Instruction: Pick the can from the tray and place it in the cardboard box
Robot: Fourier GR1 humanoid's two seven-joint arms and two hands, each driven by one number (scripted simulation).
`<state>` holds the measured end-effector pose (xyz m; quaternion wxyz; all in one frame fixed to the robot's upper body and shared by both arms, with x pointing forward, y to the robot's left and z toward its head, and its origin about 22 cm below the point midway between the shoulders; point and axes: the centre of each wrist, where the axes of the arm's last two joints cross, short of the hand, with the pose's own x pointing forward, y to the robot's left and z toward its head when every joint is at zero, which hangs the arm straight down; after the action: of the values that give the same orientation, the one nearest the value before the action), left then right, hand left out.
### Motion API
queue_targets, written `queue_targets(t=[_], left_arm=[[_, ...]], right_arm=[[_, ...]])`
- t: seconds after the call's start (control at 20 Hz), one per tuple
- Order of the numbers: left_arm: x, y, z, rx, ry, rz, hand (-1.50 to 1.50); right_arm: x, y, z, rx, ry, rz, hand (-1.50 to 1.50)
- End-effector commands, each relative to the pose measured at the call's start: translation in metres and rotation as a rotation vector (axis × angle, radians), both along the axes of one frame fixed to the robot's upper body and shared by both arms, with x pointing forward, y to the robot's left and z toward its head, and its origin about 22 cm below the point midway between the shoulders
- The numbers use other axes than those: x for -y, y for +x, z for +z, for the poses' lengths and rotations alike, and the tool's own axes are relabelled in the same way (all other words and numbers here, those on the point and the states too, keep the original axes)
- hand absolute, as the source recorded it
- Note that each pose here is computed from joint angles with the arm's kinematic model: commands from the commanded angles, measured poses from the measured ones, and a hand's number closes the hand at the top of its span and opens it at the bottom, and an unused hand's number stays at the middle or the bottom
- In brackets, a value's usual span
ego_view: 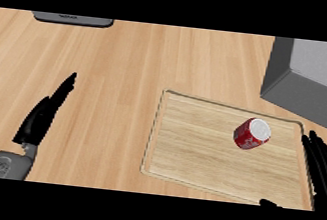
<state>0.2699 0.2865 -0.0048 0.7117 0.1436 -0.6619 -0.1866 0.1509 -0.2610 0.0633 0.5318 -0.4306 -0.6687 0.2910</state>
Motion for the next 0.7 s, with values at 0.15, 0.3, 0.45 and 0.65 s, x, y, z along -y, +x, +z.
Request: queue_targets(t=[0.15,0.3,0.45,0.65], left_arm=[[0.006,0.008,0.011,0.025,0.003,0.001,0.00],[0.020,0.007,0.012,0.004,0.007,0.006,0.00],[0.013,0.005,-0.009,0.002,0.003,-0.002,0.00],[-0.008,0.017,0.008,0.011,0.009,0.006,0.00]], right_arm=[[0.002,0.007,0.006,-0.071,-0.049,0.007,-1.50],[-0.002,0.021,-0.006,-0.083,-0.024,0.029,-1.50],[-0.029,0.048,-0.008,-0.062,-0.024,-0.002,-1.50],[-0.011,0.045,-0.038,-0.091,-0.044,0.001,-1.50]])
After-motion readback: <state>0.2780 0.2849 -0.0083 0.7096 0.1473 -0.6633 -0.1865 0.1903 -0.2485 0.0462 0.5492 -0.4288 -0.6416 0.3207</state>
